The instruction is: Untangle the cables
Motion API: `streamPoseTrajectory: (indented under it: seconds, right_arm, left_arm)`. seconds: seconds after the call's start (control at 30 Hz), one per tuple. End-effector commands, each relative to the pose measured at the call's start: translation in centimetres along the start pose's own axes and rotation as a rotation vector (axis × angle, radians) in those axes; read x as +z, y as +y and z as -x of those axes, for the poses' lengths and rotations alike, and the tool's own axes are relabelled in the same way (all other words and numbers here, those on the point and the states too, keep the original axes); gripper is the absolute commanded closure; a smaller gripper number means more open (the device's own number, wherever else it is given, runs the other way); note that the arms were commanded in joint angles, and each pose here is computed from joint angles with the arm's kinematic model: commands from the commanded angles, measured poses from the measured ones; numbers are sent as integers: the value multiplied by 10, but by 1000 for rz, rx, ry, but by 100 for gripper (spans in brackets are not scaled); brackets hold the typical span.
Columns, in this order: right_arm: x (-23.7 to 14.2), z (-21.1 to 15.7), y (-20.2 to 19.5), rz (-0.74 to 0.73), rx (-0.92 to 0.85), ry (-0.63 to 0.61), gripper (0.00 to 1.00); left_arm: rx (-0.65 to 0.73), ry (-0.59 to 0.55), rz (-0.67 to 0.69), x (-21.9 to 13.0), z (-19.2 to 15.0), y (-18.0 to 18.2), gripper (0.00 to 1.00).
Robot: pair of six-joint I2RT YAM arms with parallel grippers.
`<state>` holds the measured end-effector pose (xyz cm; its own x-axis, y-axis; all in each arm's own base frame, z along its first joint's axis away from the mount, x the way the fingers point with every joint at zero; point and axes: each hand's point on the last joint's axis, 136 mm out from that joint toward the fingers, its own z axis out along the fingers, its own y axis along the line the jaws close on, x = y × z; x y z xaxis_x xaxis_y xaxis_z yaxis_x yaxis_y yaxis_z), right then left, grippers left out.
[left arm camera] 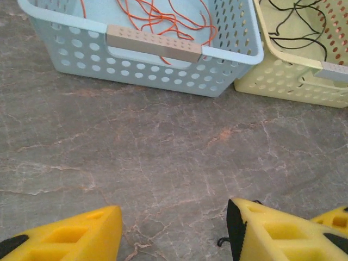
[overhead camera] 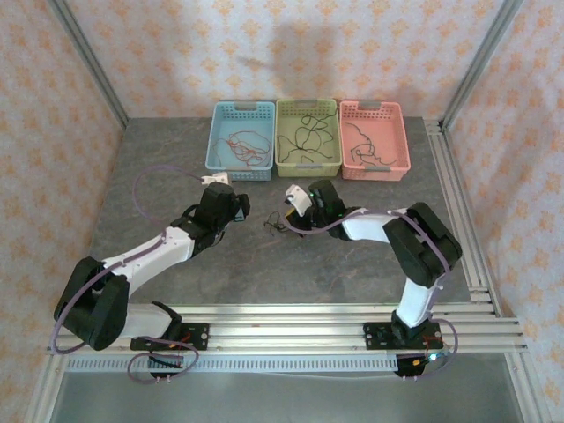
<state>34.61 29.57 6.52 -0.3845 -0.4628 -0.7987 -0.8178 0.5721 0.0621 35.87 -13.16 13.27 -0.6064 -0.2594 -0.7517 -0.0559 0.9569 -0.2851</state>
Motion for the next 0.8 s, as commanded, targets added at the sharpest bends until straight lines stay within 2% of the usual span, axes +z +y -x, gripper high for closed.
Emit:
streamPoseTrajectory:
  seconds: [0.0,0.1,0.37,0.63,0.77]
  right_arm:
    - [-23,47,-18,-67,37,-218,100]
    - [-30,52,-22,-84,42,-265,100]
    - [-58,68,-39,-115,126,-424,100]
    - [-53,58,-53,-154,149,-389,100]
    - [-49,50,-61,-174,167,-374,100]
  left_arm:
    - [0,-31,-60,-4,15,-14,41]
    - [6,-21,-111,-2,15,-24,36]
    - [14,84,-185,18,7,-49,34]
    - [28,377,-124,74,-24,-65,37]
    - [32,475,-92,92,-38,-66,43]
